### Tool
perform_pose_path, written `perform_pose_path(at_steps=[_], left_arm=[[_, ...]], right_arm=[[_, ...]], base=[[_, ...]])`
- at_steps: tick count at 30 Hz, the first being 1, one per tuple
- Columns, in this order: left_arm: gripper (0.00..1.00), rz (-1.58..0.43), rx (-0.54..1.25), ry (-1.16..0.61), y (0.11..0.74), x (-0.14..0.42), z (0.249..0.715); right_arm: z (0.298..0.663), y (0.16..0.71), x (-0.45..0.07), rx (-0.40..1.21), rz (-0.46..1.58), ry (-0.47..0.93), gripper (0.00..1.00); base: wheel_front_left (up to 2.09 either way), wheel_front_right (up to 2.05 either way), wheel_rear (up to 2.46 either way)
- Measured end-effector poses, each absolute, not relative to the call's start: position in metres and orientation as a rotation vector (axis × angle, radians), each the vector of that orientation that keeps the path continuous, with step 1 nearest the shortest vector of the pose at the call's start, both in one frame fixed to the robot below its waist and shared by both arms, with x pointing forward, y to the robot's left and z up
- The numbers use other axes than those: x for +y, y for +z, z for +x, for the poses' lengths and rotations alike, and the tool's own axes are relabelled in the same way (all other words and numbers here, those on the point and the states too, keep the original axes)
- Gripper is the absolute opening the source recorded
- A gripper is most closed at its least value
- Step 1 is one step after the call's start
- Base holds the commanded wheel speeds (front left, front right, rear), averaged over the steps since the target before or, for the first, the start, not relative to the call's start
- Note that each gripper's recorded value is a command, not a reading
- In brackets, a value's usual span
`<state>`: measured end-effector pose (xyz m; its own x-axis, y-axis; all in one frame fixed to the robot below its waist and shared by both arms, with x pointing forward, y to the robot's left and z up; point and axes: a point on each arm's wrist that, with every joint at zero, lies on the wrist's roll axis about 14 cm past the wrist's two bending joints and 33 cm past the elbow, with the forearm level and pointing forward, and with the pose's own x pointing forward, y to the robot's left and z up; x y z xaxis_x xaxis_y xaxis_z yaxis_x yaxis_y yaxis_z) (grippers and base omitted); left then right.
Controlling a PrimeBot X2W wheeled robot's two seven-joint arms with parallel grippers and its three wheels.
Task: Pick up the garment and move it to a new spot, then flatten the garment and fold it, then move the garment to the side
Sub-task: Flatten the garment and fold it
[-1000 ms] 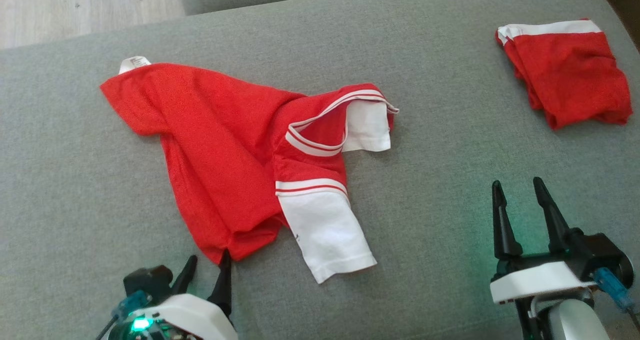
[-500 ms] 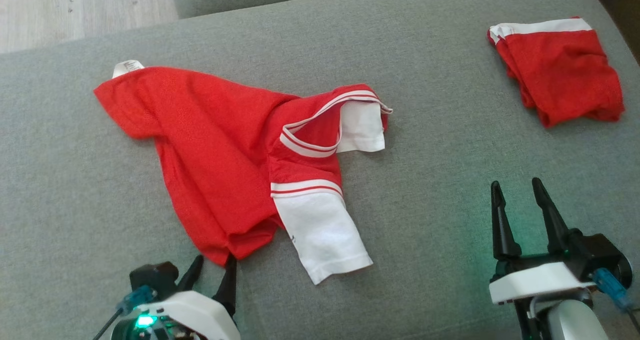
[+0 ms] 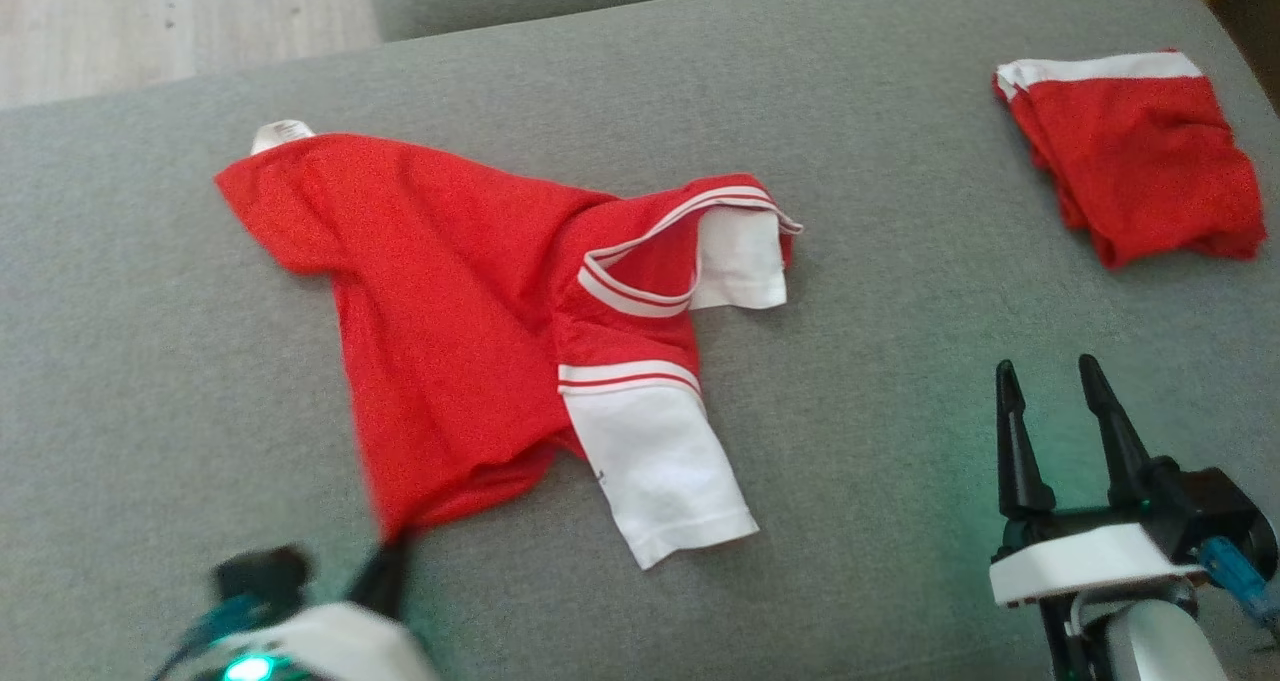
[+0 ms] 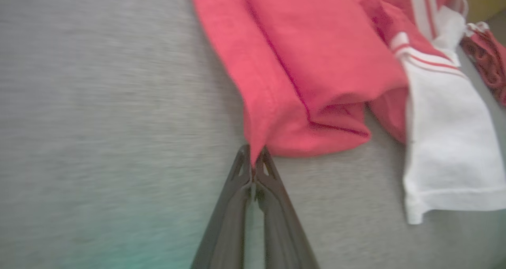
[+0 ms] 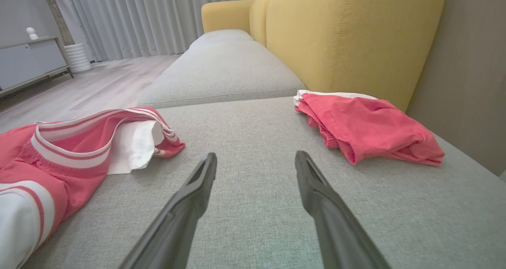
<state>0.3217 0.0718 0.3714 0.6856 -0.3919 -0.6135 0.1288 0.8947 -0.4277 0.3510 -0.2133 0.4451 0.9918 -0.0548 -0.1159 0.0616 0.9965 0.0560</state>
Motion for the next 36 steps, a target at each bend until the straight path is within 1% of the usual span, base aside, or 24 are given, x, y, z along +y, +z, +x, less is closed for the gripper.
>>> perform_pose_path(at_steps=[3, 5, 10, 14, 17, 18, 19, 20, 25, 28, 30, 34, 36], left_arm=[[0.00, -0.328, 0.759, -0.192, 0.372, 0.117, 0.316], [0.00, -0.330, 0.760, -0.152, 0.375, 0.132, 0.312], [0.00, -0.374, 0.754, -0.120, 0.382, 0.136, 0.307], [0.00, -0.307, 0.725, -0.028, 0.378, 0.159, 0.315], [0.00, -0.308, 0.699, 0.011, 0.379, 0.170, 0.320], [0.04, -0.311, 0.698, 0.017, 0.379, 0.172, 0.321], [0.40, -0.309, 0.695, 0.023, 0.379, 0.173, 0.321], [1.00, -0.307, 0.693, 0.032, 0.378, 0.176, 0.321], [1.00, -0.289, 0.675, 0.099, 0.380, 0.192, 0.324], [1.00, -0.250, 0.633, 0.149, 0.386, 0.207, 0.329], [1.00, -0.237, 0.600, 0.143, 0.393, 0.208, 0.333], [1.00, -0.303, 0.527, -0.001, 0.419, 0.166, 0.340], [1.00, -0.331, 0.534, -0.098, 0.424, 0.136, 0.335]], right_arm=[[0.353, 0.445, -0.208, 0.115, 0.063, -0.042, 1.00], [0.354, 0.444, -0.204, 0.116, 0.064, -0.030, 1.00], [0.354, 0.444, -0.202, 0.116, 0.074, -0.023, 1.00], [0.353, 0.444, -0.202, 0.115, 0.074, -0.026, 1.00], [0.351, 0.444, -0.204, 0.117, 0.073, -0.031, 1.00], [0.350, 0.444, -0.204, 0.117, 0.074, -0.033, 1.00], [0.350, 0.444, -0.205, 0.118, 0.074, -0.036, 1.00], [0.349, 0.444, -0.206, 0.118, 0.073, -0.038, 1.00], [0.348, 0.445, -0.208, 0.114, 0.073, -0.043, 1.00], [0.347, 0.446, -0.209, 0.111, 0.072, -0.047, 1.00], [0.346, 0.446, -0.210, 0.110, 0.072, -0.051, 1.00], [0.345, 0.446, -0.211, 0.111, 0.071, -0.056, 1.00], [0.344, 0.447, -0.212, 0.109, 0.070, -0.057, 1.00]], base=[[0.00, 0.00, 0.00], [0.00, 0.00, 0.00], [0.00, 0.00, 0.00], [0.00, 0.00, 0.00], [0.00, 0.00, 0.00], [0.00, 0.00, 0.00], [0.00, 0.00, 0.00], [0.00, 0.00, 0.00], [0.00, 0.00, 0.00], [0.00, 0.00, 0.00], [0.00, 0.00, 0.00], [0.00, 0.00, 0.00], [0.00, 0.00, 0.00]])
